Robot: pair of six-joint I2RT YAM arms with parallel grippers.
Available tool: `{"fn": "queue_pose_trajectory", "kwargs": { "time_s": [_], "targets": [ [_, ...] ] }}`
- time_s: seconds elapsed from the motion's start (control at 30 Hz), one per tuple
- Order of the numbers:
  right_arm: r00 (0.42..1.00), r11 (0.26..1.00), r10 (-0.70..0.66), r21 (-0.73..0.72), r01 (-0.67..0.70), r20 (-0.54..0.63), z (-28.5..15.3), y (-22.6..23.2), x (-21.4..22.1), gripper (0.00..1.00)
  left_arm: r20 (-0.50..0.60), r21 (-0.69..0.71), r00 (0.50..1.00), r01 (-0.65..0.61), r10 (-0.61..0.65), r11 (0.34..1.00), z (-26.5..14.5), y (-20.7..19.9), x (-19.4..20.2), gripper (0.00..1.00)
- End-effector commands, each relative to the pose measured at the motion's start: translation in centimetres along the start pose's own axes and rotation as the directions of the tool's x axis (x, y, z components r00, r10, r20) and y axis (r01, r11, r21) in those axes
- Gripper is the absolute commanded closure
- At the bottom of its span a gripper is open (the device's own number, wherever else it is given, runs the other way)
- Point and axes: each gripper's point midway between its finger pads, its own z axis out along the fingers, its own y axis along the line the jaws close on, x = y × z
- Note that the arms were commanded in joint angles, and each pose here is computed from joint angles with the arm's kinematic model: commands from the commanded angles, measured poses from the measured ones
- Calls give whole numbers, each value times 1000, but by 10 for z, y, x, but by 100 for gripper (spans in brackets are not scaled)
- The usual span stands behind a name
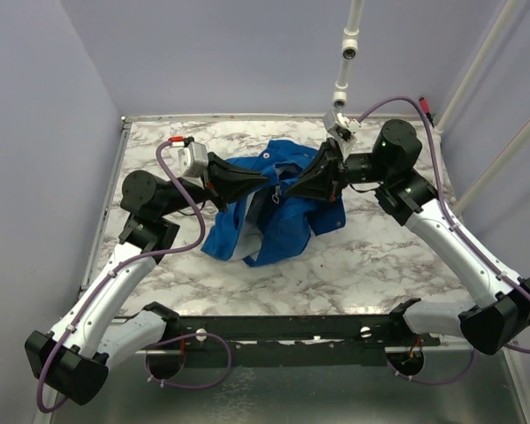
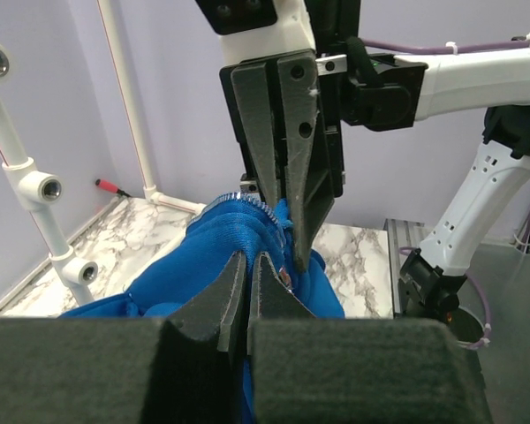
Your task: Zip up the jacket
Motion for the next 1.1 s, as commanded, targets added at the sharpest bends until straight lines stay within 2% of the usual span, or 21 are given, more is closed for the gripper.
{"fn": "queue_pose_trajectory", "kwargs": {
  "time_s": [0.0,0.13,1.07],
  "targets": [
    [999,994,-34,108,30,41,-4,11,-27,99,42,15,997,-68,68,998,0,-5,-15,100],
    [999,991,-13,132,7,42,-8,15,-24,99,39,17,997,-62,61,998,2,-4,-14,100],
    [999,998,19,63,-22,43,0,21,-23,99,47,20,997,-68,67,997,2,-4,-18,100]
  ]
}}
